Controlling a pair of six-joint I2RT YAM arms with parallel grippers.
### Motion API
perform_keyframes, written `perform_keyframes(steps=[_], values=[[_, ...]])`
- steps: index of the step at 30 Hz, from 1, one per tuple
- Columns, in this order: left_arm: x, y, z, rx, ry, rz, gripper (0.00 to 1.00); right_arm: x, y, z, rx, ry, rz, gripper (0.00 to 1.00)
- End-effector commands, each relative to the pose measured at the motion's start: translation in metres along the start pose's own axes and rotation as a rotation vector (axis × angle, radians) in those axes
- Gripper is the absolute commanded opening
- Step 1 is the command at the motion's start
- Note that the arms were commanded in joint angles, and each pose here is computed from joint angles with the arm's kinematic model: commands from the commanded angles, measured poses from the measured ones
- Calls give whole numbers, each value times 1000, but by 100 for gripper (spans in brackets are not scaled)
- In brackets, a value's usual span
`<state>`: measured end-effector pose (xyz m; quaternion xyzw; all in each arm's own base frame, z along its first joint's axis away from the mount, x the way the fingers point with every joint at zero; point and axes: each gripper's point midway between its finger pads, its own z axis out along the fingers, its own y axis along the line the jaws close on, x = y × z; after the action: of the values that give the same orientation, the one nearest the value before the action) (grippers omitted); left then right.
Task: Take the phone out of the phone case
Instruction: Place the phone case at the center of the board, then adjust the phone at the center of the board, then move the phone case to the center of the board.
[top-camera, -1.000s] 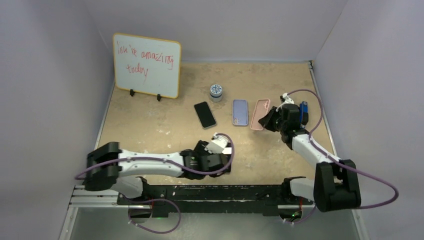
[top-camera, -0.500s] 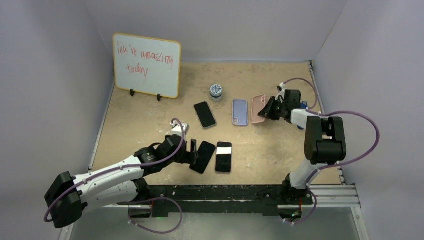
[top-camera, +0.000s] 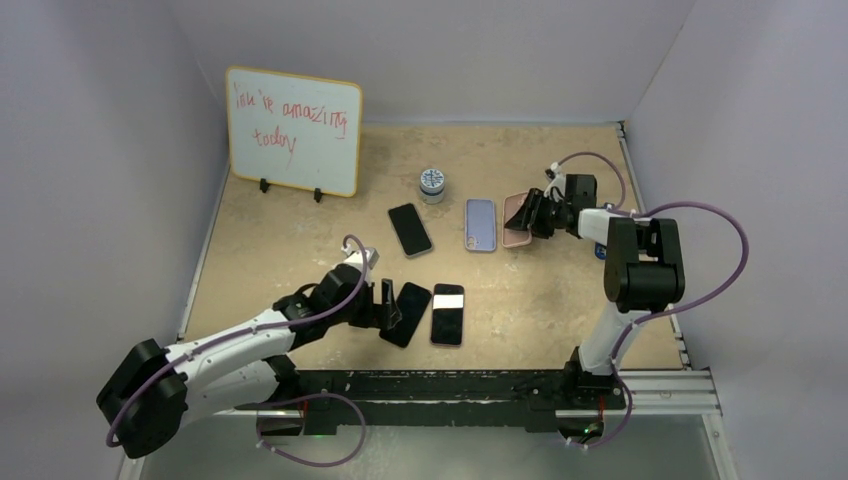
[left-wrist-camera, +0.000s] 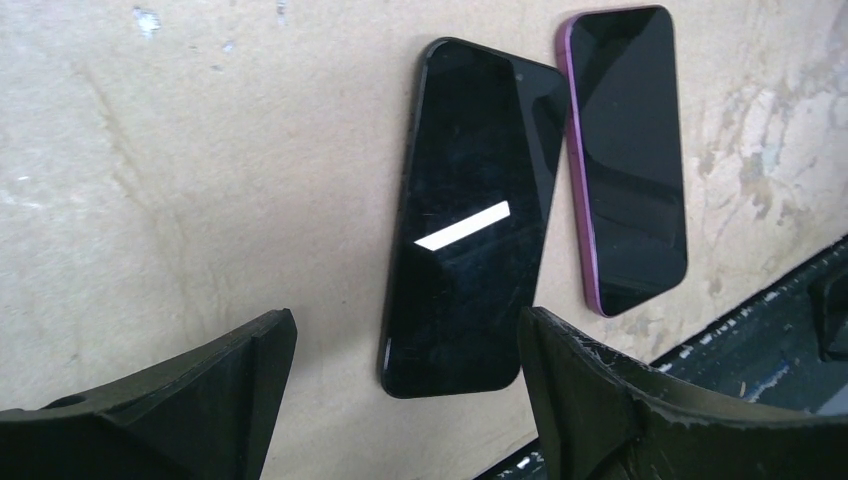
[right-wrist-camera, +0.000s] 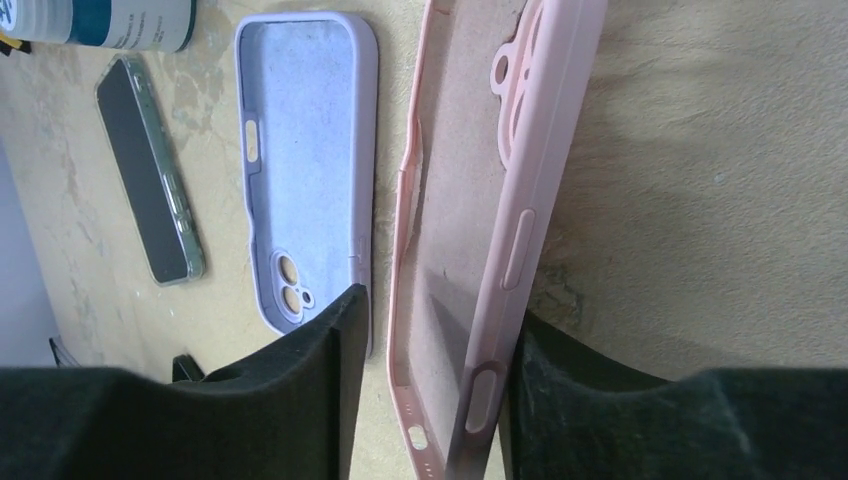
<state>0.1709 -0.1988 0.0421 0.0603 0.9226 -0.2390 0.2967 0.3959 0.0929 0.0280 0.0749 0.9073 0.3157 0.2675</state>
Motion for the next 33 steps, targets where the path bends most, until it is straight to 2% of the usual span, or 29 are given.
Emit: perform_keyframes(steps=[1,10,15,20,27,33], values=[[-3,-18,3,96,-3,-16,84,1,-7,-5,63,8,-10,53],[11,-27,8,161,48,-59,84,-16,-47,-31,366,-104,-4,77],[15,-37,11,230,53,-98,84,-27,-41,-32,350,-134,-10,81],[20,-50,11,310,72,-138,85,-26,-33,-23,297,-107,-11,88],[22,-64,7,377,78,-154,85,-8,-7,2,229,-30,-86,88],[20,-63,6,364,59,-155,85,-3,5,9,212,-13,-134,87]])
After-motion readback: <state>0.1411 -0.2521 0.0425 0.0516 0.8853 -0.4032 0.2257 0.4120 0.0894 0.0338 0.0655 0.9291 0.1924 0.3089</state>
